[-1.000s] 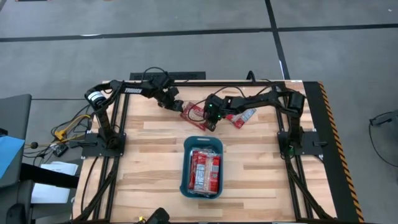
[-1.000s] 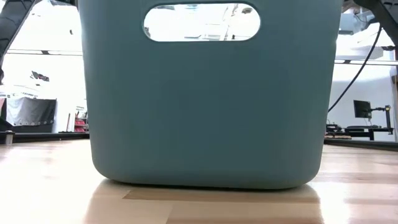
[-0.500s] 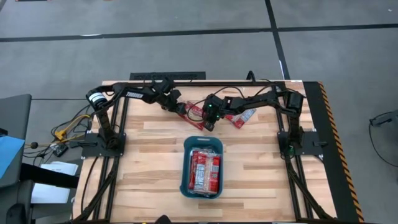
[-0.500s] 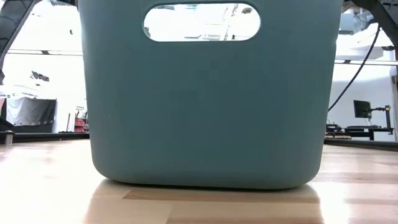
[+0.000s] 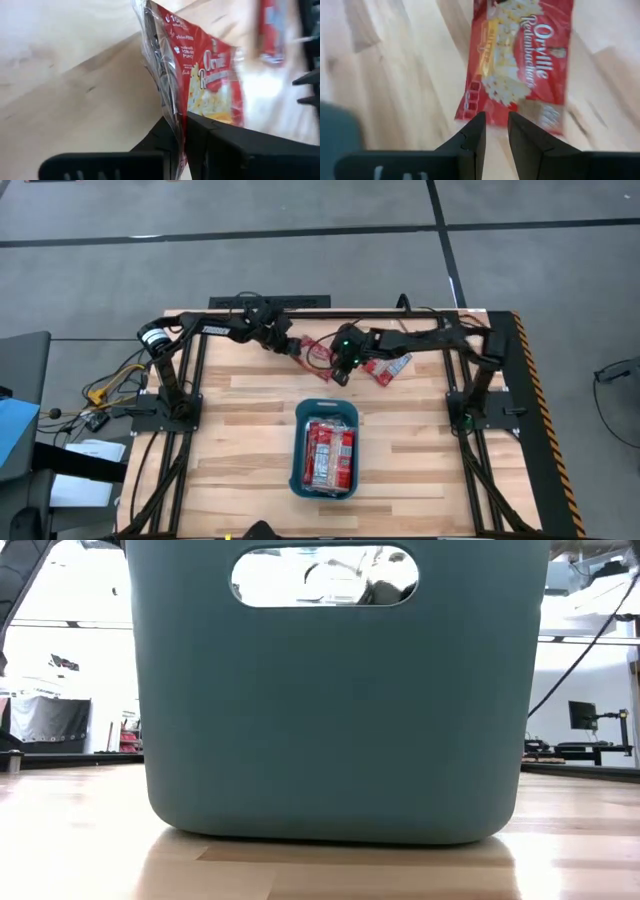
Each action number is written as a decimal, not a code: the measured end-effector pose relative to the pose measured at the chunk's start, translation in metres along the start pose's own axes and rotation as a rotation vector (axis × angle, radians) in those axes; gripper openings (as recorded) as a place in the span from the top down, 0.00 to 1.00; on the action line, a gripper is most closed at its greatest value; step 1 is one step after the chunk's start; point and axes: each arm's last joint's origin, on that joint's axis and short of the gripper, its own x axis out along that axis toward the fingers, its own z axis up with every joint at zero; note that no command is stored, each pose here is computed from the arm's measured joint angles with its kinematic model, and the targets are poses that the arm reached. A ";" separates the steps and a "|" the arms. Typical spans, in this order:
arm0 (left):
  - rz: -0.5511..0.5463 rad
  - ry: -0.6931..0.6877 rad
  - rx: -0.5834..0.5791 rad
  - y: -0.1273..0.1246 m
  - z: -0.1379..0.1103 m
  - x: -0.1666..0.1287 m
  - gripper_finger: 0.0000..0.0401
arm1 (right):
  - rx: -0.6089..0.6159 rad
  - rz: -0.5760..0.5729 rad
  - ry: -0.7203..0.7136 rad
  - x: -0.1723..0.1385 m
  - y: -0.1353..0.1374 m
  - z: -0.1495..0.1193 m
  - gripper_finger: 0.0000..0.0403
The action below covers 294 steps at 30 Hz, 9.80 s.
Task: Sort popcorn bags into baskets
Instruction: Put the red popcorn pack into the blue container
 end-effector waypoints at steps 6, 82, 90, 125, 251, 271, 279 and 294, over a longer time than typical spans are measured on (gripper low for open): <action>0.029 -0.032 0.106 -0.035 0.022 -0.041 0.99 | -0.017 -0.116 -0.048 -0.079 0.007 0.006 0.74; -0.220 0.447 0.831 -0.277 -0.110 -0.002 0.66 | 0.036 -0.364 -0.156 -0.202 0.005 -0.042 0.74; -0.220 0.423 0.840 -0.282 -0.077 -0.021 0.59 | 0.164 -0.379 -0.150 -0.162 -0.006 -0.069 0.74; 0.007 0.007 0.294 -0.054 -0.020 -0.069 0.59 | 0.302 -0.292 0.120 0.025 -0.018 -0.044 0.74; 0.079 0.110 -0.116 0.002 -0.041 -0.003 0.29 | 0.084 -0.124 0.126 0.085 0.018 0.020 0.74; 0.021 0.137 -0.151 0.008 -0.049 0.023 0.89 | 0.044 -0.122 0.164 0.067 0.025 0.028 0.74; -0.023 0.104 -0.147 -0.004 -0.037 0.002 0.99 | -0.014 -0.173 0.126 -0.024 0.038 0.048 0.74; -0.160 -0.336 -0.024 -0.115 -0.037 -0.148 1.00 | -0.025 -0.505 -0.057 -0.197 0.054 0.025 0.74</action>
